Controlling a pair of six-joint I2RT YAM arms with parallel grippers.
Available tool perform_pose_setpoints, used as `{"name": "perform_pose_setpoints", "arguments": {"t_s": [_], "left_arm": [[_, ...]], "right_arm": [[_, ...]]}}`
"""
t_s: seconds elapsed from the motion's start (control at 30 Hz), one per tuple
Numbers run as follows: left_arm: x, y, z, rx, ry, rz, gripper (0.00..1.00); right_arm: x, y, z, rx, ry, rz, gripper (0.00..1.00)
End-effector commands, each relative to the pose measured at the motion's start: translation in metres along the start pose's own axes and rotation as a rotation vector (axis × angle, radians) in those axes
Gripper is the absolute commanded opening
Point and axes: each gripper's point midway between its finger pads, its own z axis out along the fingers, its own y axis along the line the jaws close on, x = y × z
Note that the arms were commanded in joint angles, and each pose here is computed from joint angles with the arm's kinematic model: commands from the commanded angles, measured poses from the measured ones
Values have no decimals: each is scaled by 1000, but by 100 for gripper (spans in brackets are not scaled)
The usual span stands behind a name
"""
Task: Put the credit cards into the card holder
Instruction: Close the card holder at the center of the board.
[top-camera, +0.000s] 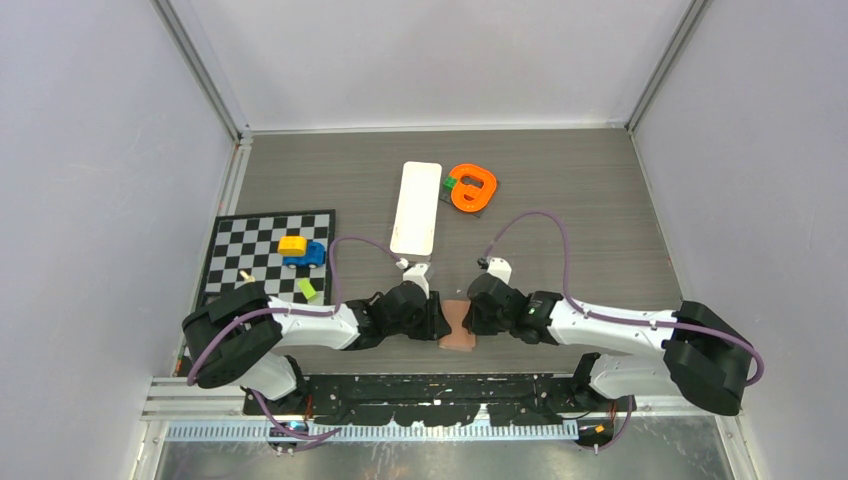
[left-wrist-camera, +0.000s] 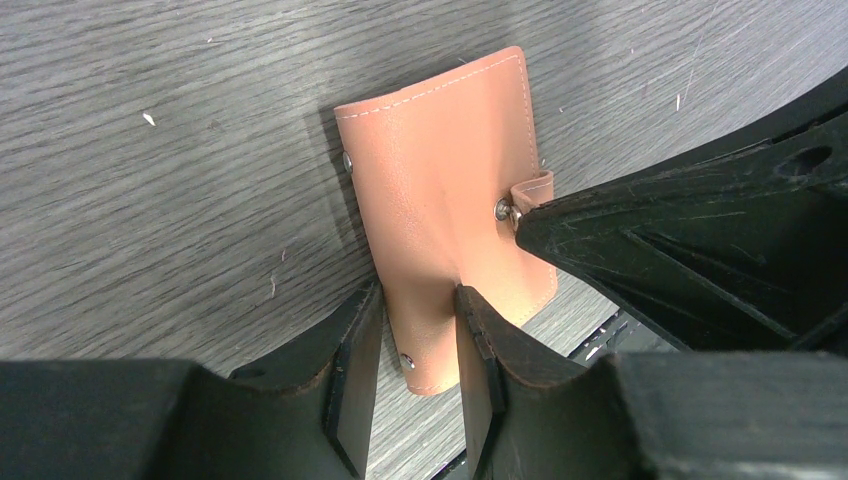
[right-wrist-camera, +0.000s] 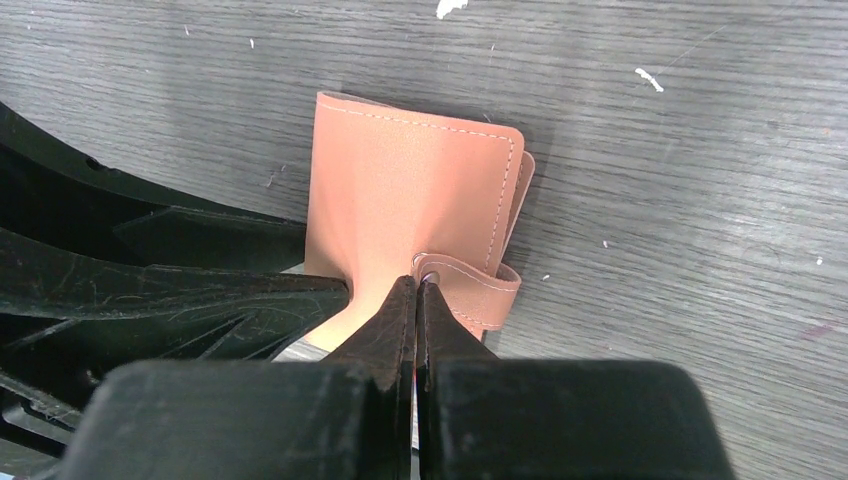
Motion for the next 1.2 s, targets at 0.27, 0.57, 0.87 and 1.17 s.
{"name": "perform_pose_setpoints", "arguments": {"t_s": [0.27,0.57,0.87,1.17], "left_arm": [[15,15,1,-57,54,24,35],[15,15,1,-56,54,22,35],[16,16,2,-56,58,22,33],[17,17,1,-59,58,21,32]], "right_arm": [[-11,12,4,-5,-19,-10,0],[-9,9,8,28,1,-10,0],[0,1,16,108,66,-13,0],[10,-10,24,196,139,-1,0]]}}
